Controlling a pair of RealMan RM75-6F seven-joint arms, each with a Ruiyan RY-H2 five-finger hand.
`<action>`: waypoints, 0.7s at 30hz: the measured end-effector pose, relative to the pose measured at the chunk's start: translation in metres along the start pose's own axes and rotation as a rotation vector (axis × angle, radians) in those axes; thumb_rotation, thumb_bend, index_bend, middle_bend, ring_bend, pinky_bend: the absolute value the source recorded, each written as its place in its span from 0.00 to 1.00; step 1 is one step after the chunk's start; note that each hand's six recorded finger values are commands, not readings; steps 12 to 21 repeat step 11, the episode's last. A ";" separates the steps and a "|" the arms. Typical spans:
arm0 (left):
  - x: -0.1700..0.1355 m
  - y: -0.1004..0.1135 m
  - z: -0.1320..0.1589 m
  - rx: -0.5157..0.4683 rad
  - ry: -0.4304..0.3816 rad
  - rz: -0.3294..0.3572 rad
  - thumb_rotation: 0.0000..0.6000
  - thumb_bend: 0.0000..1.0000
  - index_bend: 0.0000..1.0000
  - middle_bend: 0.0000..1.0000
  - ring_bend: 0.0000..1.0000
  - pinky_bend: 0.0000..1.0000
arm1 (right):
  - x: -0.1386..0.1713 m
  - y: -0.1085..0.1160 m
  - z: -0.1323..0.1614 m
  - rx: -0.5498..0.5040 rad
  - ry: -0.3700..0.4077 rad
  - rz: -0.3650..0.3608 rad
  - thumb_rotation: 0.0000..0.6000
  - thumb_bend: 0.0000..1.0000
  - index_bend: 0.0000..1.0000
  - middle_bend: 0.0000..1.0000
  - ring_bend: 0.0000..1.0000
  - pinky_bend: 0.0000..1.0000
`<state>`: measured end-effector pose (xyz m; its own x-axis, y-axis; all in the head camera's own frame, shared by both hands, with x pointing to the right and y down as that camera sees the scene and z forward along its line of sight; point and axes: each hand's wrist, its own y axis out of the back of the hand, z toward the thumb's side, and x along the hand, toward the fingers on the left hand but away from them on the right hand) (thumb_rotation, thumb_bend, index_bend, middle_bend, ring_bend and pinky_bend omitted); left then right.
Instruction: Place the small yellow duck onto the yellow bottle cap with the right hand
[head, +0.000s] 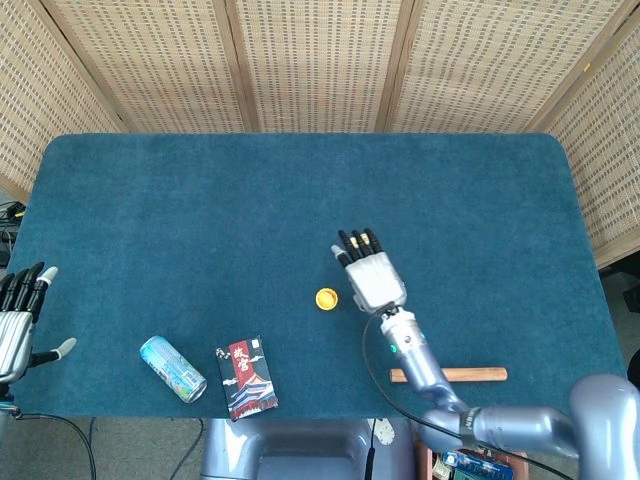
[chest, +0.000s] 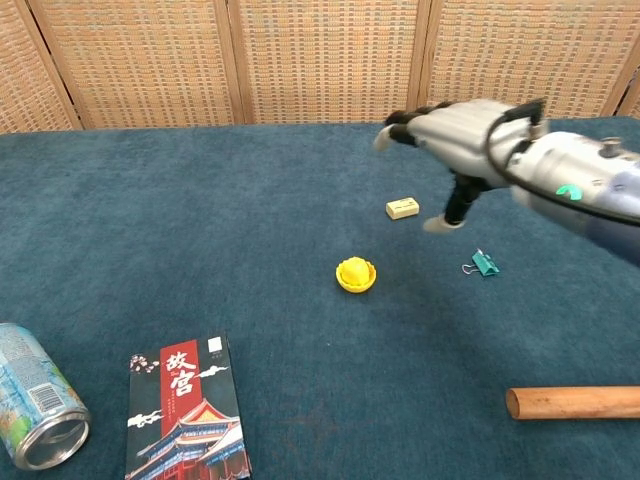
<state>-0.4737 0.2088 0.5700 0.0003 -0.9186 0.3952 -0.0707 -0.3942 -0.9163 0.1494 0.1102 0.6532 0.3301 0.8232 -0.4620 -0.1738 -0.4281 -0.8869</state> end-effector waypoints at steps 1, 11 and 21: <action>0.000 0.000 0.001 0.002 -0.001 -0.001 1.00 0.11 0.00 0.00 0.00 0.00 | 0.007 0.001 -0.012 0.003 -0.019 -0.010 1.00 0.20 0.05 0.00 0.00 0.00; -0.002 -0.004 0.006 0.028 -0.012 -0.008 1.00 0.10 0.00 0.00 0.00 0.00 | 0.099 -0.018 -0.109 -0.068 -0.177 -0.066 1.00 0.20 0.00 0.00 0.00 0.00; -0.002 -0.004 0.006 0.028 -0.012 -0.008 1.00 0.10 0.00 0.00 0.00 0.00 | 0.099 -0.018 -0.109 -0.068 -0.177 -0.066 1.00 0.20 0.00 0.00 0.00 0.00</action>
